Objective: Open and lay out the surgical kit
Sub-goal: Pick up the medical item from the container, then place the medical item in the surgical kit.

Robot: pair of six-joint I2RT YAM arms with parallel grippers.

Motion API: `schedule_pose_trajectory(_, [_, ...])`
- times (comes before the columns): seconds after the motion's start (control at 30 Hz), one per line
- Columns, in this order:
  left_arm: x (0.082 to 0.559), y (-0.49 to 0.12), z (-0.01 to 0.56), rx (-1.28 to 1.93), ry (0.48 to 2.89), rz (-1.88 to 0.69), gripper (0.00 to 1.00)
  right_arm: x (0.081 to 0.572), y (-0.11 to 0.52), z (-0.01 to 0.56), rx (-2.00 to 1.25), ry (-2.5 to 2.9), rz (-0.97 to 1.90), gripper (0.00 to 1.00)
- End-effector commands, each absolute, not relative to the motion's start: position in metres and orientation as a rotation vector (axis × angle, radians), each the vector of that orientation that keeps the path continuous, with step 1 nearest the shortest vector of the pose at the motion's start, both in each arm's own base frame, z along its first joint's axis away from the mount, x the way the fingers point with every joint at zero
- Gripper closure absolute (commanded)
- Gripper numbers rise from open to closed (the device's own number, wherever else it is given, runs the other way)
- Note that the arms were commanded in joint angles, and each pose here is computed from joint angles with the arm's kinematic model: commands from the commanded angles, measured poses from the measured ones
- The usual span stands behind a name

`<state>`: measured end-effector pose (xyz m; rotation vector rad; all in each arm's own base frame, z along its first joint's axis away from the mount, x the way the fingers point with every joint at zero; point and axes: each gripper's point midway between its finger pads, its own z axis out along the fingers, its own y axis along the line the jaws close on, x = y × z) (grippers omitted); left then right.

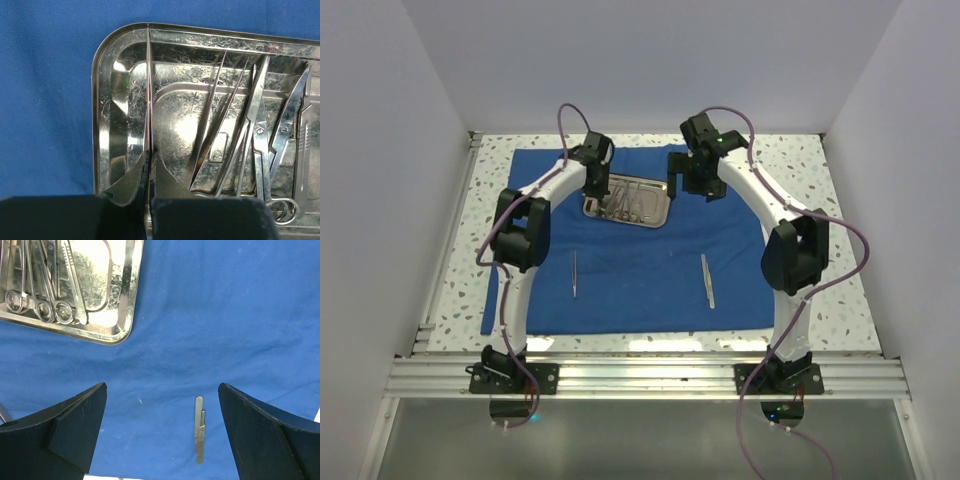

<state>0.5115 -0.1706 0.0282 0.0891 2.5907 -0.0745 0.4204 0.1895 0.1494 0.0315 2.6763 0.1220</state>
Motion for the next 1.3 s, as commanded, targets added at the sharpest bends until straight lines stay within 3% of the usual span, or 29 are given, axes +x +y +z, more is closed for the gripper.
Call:
schedule_pose_trajectory(0.0, [0.511,-0.171,0.041,0.106,2.590,-0.091,1.00,0.425,0.195,0.165,0.005,2.644,0.176,0.03])
schedule_pose_trajectory(0.17, [0.486,-0.173,0.131,0.048,2.490,-0.185,1.00,0.440,0.225,0.174,0.016,2.620,0.352,0.04])
schedule_pose_trajectory(0.57, [0.286,-0.141,0.091,-0.081,2.646,-0.258,1.00,0.457,0.269,0.175,0.055,2.581,0.583,0.05])
schedule_pose_trajectory(0.83, [0.218,-0.128,0.063,-0.145,2.786,-0.242,1.00,0.432,0.256,0.169,0.049,2.601,0.559,0.05])
schedule_pose_trajectory(0.87, [0.214,-0.128,0.061,-0.146,2.795,-0.244,0.99,0.429,0.255,0.167,0.051,2.607,0.552,0.05])
schedule_pose_trajectory(0.9, [0.211,-0.128,0.059,-0.147,2.801,-0.242,0.80,0.425,0.252,0.161,0.054,2.624,0.542,0.05])
schedule_pose_trajectory(0.93, [0.213,-0.127,0.062,-0.154,2.787,-0.241,0.69,0.424,0.251,0.165,0.053,2.611,0.549,0.05])
schedule_pose_trajectory(1.03, [0.231,-0.127,0.086,-0.149,2.715,-0.216,0.47,0.416,0.247,0.162,0.056,2.619,0.546,0.05])
schedule_pose_trajectory(1.1, [0.248,-0.127,0.103,-0.117,2.671,-0.198,0.39,0.412,0.244,0.159,0.060,2.628,0.534,0.05])
schedule_pose_trajectory(1.17, [0.284,-0.134,0.127,-0.097,2.604,-0.229,0.39,0.409,0.242,0.163,0.060,2.618,0.528,0.05])
schedule_pose_trajectory(1.27, [0.338,-0.134,0.141,-0.066,2.575,-0.239,0.49,0.406,0.237,0.166,0.056,2.615,0.506,0.05])
